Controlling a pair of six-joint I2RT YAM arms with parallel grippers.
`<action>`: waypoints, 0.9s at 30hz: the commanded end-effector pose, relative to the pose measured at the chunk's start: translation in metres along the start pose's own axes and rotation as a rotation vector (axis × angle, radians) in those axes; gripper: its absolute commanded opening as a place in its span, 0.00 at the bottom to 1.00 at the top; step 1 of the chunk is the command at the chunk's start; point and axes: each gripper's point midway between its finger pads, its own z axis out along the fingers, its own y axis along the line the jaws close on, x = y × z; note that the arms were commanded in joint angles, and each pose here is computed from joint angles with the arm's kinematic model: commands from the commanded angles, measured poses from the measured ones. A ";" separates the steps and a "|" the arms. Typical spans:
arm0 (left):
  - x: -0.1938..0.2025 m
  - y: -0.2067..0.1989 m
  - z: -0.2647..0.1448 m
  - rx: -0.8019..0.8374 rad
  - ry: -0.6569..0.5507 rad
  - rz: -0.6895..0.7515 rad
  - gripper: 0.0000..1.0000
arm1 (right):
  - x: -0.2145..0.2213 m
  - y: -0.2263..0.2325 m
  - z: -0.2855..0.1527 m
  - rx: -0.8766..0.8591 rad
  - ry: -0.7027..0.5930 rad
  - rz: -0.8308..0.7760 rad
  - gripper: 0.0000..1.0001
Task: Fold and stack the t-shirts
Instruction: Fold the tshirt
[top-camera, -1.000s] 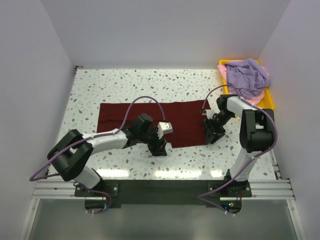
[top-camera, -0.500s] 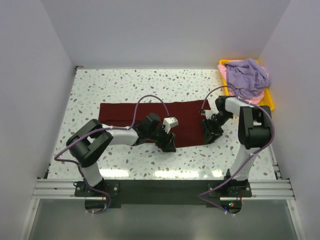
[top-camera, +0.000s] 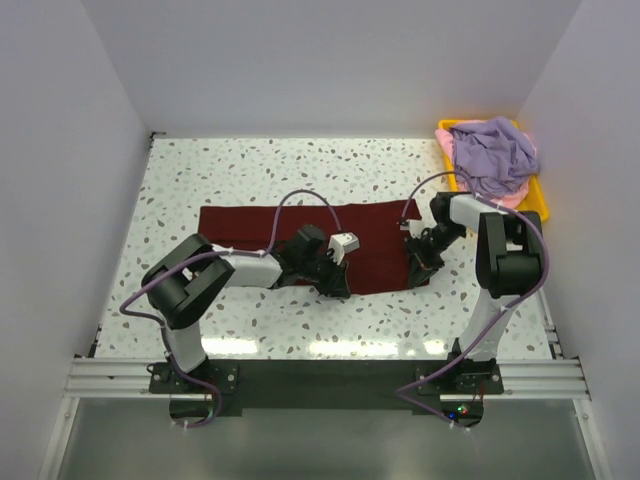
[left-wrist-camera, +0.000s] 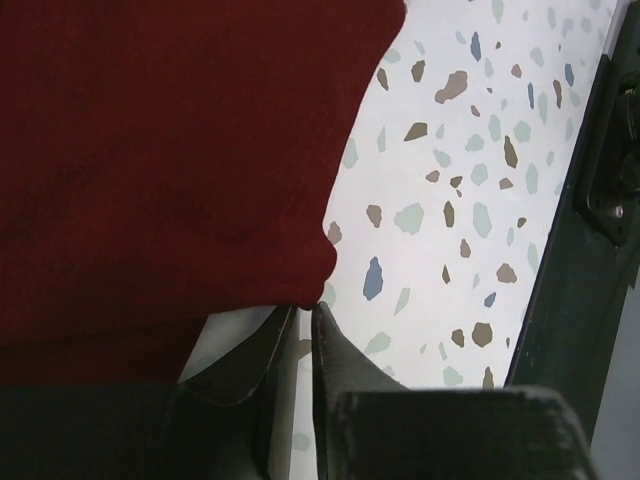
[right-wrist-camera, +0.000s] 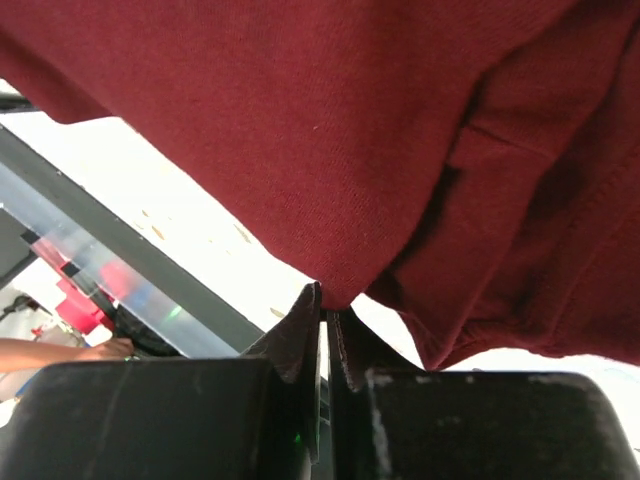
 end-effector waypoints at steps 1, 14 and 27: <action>-0.023 -0.008 0.000 0.031 -0.028 0.027 0.13 | -0.011 0.018 -0.017 -0.031 -0.066 -0.049 0.00; -0.044 -0.008 -0.024 0.027 -0.076 0.054 0.00 | -0.030 0.031 -0.043 -0.025 -0.136 -0.084 0.00; -0.031 -0.011 -0.028 0.087 -0.076 0.004 0.00 | -0.033 0.030 -0.045 -0.021 -0.137 -0.090 0.00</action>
